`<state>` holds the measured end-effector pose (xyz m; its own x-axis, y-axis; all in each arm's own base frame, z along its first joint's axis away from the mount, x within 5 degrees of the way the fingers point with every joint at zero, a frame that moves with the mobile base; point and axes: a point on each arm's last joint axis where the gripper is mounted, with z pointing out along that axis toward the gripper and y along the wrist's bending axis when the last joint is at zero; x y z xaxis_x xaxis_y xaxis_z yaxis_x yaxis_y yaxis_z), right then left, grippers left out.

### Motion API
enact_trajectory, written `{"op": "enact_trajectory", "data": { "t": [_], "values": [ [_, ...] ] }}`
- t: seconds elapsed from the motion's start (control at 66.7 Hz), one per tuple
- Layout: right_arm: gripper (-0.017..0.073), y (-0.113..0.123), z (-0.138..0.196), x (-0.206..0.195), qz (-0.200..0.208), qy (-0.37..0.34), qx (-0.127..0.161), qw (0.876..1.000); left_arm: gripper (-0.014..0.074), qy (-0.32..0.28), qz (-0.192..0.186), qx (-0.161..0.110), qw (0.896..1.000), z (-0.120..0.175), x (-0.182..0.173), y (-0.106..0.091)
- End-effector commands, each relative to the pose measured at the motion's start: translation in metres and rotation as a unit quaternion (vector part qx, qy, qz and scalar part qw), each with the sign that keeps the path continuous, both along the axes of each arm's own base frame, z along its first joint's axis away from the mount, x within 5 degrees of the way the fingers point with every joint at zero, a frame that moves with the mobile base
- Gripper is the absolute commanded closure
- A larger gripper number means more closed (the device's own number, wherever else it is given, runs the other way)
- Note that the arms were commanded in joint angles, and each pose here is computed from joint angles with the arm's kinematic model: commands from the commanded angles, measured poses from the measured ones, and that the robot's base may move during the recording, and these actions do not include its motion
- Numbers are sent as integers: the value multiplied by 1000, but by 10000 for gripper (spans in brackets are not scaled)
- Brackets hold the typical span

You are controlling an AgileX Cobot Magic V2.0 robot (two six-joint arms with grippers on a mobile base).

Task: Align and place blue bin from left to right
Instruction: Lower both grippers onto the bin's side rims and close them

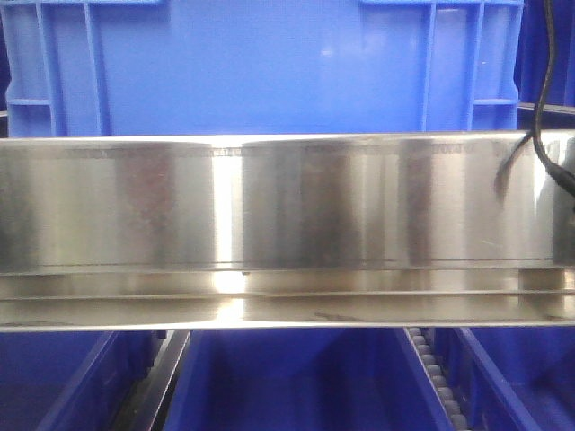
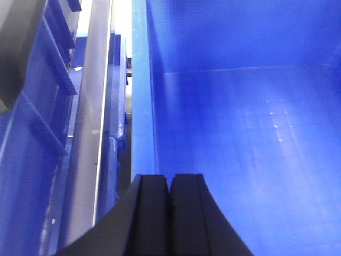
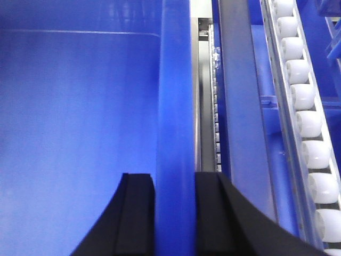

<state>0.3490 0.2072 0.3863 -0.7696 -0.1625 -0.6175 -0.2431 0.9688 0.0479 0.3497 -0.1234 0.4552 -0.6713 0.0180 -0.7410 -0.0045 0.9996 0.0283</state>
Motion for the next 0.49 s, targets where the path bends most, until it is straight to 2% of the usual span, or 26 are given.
{"op": "enact_trajectory", "data": {
  "t": [0.0,0.03,0.12,0.15,0.255,0.33,0.48],
  "values": [
    [721,-4,4,2,-4,-12,-6,1000,648,-7,5,6,1000,0,3,-1],
    [721,-4,4,2,-4,-12,-6,1000,618,-6,6,11,1000,-2,5,-1],
    [721,-4,4,2,-4,-12,-6,1000,434,0,10,23,1000,-9,11,-3],
    [721,-4,4,2,-4,-12,-6,1000,358,1,13,22,1000,-11,13,-3],
    [721,-4,4,2,-4,-12,-6,1000,197,8,28,12,1000,-18,18,-5],
    [721,-4,4,2,-4,-12,-6,1000,160,13,31,12,999,-23,22,-7],
    [721,-4,4,2,-4,-12,-6,1000,188,25,30,12,999,-32,28,-10]
  ]
}}
